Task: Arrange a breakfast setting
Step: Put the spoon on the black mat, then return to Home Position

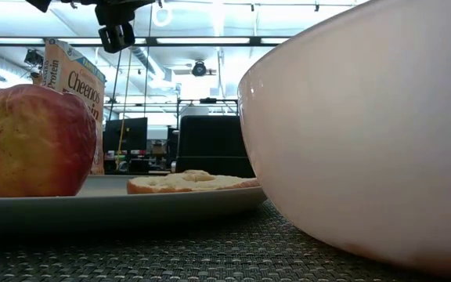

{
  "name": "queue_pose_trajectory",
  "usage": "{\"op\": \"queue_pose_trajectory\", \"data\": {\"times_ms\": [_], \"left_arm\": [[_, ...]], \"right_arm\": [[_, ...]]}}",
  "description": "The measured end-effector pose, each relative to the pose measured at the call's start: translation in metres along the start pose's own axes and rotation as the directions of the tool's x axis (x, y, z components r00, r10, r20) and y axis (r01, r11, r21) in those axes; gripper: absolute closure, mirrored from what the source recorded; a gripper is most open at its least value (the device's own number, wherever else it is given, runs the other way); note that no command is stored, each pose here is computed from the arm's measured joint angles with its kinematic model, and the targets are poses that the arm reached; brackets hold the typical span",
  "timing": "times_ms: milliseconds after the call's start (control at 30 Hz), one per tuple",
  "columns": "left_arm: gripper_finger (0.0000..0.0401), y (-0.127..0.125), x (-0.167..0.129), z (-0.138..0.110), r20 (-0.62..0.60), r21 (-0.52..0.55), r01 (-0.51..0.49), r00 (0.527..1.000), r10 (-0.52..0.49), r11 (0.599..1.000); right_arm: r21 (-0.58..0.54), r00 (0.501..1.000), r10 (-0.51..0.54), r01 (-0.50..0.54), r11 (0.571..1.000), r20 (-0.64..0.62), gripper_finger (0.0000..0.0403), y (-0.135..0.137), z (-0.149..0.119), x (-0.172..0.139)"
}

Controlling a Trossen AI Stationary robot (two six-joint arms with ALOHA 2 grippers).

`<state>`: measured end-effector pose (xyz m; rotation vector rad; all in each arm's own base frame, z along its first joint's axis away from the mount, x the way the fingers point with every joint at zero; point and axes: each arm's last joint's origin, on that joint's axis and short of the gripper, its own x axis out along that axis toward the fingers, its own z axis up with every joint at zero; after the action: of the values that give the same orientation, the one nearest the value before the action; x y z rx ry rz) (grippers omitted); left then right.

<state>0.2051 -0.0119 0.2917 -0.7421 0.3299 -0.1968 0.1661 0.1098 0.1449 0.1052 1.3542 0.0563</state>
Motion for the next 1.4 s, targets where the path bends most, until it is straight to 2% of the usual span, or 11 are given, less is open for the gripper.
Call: {"op": "queue_pose_trajectory", "data": {"times_ms": [333, 533, 700, 767, 867, 1000, 1133, 1300, 1400], "left_arm": [[0.0229, 0.0, 0.0, 0.0, 0.0, 0.002, 0.0, 1.0, 0.0, 1.0], [0.0229, 0.0, 0.0, 0.0, -0.001, 0.002, 0.0, 1.0, 0.0, 1.0], [0.0229, 0.0, 0.0, 0.0, -0.006, -0.004, 0.007, 1.0, -0.007, 1.0], [0.0229, -0.001, -0.001, 0.0, -0.005, -0.016, 0.014, 1.0, -0.014, 1.0], [0.0229, -0.004, -0.006, 0.003, 0.034, 0.031, 0.014, 0.999, -0.015, 0.999], [0.0231, -0.009, -0.021, 0.008, 0.16, 0.154, -0.061, 0.986, 0.036, 0.986], [0.0248, -0.01, -0.035, 0.008, 0.228, 0.228, -0.168, 0.967, 0.116, 0.959], [0.0273, -0.012, -0.046, 0.007, 0.258, 0.259, -0.209, 0.956, 0.141, 0.943], [0.0286, -0.012, -0.05, 0.006, 0.271, 0.278, -0.232, 0.95, 0.156, 0.932]], "right_arm": [[0.02, 0.995, -0.033, 0.031, 0.999, 0.095, 0.0199, 0.002, 0.007, 0.003], [0.049, 0.986, -0.021, 0.013, 0.999, 0.163, 0.02, 0.002, 0.017, 0.006], [0.172, 0.995, -0.032, 0.015, 0.985, 0.096, 0.02, -0.005, 0.01, -0.002], [0.213, 0.995, -0.002, -0.019, 0.977, 0.101, 0.02, -0.006, 0.006, -0.011], [0.238, 0.977, 0.053, -0.102, 0.966, 0.206, 0.02, -0.006, 0.004, -0.032], [0.262, 0.923, 0.059, -0.168, 0.95, 0.379, 0.0207, -0.013, 0.0, -0.057], [0.311, 0.86, 0.088, -0.274, 0.91, 0.503, 0.0222, -0.026, -0.013, -0.064], [0.34, 0.707, 0.043, -0.39, 0.856, 0.706, 0.0248, -0.042, -0.023, -0.065], [0.35, 0.62, -0.011, -0.429, 0.833, 0.784, 0.0265, -0.051, -0.028, -0.067]]}}
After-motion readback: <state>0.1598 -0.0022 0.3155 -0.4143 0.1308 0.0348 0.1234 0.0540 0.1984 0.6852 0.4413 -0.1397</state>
